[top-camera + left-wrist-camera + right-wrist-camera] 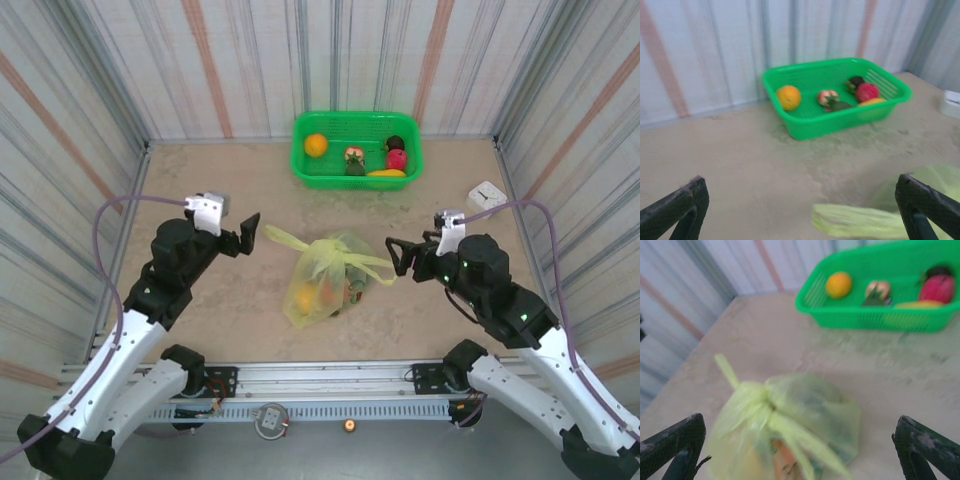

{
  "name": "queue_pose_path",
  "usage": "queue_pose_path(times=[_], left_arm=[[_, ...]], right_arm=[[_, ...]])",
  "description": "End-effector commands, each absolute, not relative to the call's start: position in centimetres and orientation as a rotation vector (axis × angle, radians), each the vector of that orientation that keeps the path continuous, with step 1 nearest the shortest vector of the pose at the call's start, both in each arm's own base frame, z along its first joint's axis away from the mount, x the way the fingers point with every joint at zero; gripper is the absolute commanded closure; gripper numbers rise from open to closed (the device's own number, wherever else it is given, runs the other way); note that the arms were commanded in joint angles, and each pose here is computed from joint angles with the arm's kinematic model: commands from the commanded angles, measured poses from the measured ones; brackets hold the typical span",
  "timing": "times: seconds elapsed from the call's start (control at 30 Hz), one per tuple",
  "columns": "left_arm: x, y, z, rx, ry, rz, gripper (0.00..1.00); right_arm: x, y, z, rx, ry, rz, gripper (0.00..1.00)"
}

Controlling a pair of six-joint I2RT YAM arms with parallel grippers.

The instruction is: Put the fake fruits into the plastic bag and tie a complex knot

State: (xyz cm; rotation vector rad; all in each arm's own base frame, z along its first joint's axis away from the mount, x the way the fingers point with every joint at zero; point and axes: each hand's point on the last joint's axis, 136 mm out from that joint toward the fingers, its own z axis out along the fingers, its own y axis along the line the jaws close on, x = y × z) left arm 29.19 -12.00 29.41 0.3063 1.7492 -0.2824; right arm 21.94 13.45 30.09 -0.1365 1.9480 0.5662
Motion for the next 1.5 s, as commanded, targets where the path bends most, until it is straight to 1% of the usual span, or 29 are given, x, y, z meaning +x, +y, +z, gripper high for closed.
queue_pose_path(times=[0.0,0.07,0.1,0.17,0.23,0.37,0.47,0.53,0.67,0.77,0.83,0.93,1.03,1.4,1.47], left_arm=[[31.6,-8.2,28.9,0.136,1.720,-0.077,0.02],[33.2,-7.1,27.1,0.149,1.728,-0.034,0.01],[34.0,-6.4,26.1,0.158,1.745,-0.015,0.01],[35.3,-4.2,23.3,0.104,1.823,-0.001,0.01],[35.7,-2.4,20.7,0.064,1.886,0.026,0.01],[35.5,-1.0,15.1,0.100,1.896,0.110,0.01],[36.1,-1.1,11.8,0.076,1.977,0.003,0.01],[37.2,-1.9,11.7,0.114,1.970,-0.049,0.01],[38.8,-3.0,11.6,0.213,1.942,-0.059,0.01],[38.7,-1.3,9.9,0.106,1.914,0.003,0.01],[38.6,-0.7,10.1,0.079,1.848,0.031,0.01],[39.6,-2.6,9.1,0.193,1.957,-0.055,0.01],[39.7,-1.2,9.0,0.111,1.972,-0.025,0.01],[39.6,-1.5,9.1,0.122,1.967,0.007,0.01],[39.6,-1.5,9.0,0.122,1.970,0.007,0.01]], right_arm=[[26.3,9.5,30.3,-0.069,1.817,0.177,0.01],[28.8,7.8,29.8,-0.060,1.730,-0.011,0.01],[29.9,7.2,29.2,-0.054,1.711,-0.057,0.01],[32.2,4.9,26.8,0.052,1.728,-0.120,0.01],[33.5,1.8,23.6,0.202,1.813,-0.172,0.01],[34.4,-0.9,16.3,0.286,1.914,-0.253,0.01],[34.4,-1.5,12.9,0.208,1.945,-0.287,0.01],[34.4,-2.4,11.3,0.234,1.955,-0.272,0.01],[35.8,-2.0,11.9,0.168,1.859,-0.096,0.01],[37.0,-1.3,10.9,0.107,1.854,-0.026,0.01],[37.5,-0.8,9.7,0.074,1.866,0.005,0.01],[38.7,0.2,8.7,0.010,1.911,0.037,0.01],[39.6,-1.6,8.2,0.116,1.963,0.090,0.01],[39.4,-1.4,8.3,0.107,1.968,0.012,0.01],[39.4,-1.6,8.1,0.118,1.976,0.036,0.01]])
